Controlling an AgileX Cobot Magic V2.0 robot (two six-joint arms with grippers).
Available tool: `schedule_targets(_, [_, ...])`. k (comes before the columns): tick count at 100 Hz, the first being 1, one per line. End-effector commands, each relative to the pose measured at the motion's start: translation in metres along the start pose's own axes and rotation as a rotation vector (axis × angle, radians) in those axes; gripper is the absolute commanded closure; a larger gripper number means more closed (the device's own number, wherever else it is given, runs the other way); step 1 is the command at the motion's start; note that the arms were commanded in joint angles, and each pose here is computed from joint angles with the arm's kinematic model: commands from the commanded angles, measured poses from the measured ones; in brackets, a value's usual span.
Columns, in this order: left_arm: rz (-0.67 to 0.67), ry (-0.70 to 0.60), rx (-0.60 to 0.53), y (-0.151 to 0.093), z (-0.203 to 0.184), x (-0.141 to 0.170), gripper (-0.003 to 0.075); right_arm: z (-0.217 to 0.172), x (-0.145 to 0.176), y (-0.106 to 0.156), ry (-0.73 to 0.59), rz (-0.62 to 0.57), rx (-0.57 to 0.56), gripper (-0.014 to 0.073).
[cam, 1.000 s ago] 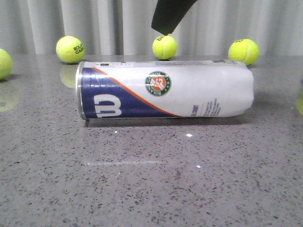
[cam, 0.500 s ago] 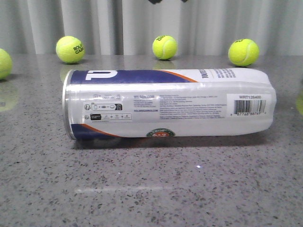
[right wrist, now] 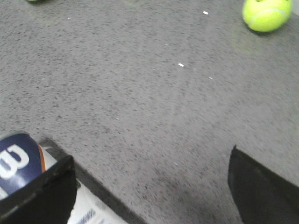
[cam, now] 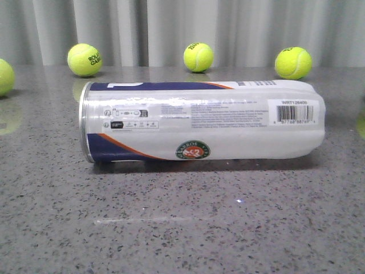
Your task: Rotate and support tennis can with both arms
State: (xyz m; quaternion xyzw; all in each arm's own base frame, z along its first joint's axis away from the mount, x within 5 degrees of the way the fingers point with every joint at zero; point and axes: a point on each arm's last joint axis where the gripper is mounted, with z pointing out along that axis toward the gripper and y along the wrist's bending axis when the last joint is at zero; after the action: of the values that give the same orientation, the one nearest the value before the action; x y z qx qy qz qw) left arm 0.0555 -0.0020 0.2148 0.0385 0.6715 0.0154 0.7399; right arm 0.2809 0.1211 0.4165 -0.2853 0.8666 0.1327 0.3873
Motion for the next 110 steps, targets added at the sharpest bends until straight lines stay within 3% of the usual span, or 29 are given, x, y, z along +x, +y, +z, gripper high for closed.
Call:
schedule_targets(1, [-0.008, -0.076, 0.005, -0.001, -0.002, 0.006, 0.0741, -0.030, -0.001, -0.007, -0.122, 0.024, 0.065, -0.0050])
schedule_targets(26, [-0.008, -0.076, 0.005, -0.001, -0.002, 0.006, 0.0741, -0.056, 0.040, -0.019, -0.222, 0.101, 0.195, -0.0050])
schedule_targets(69, [-0.008, -0.076, 0.005, -0.001, -0.002, 0.006, 0.0741, -0.094, 0.128, 0.009, -0.570, 0.145, 0.351, -0.0050])
schedule_targets(110, [-0.008, -0.076, 0.005, -0.001, -0.002, 0.006, 0.0741, -0.107, 0.210, 0.035, -0.715, 0.133, 0.415, -0.0050])
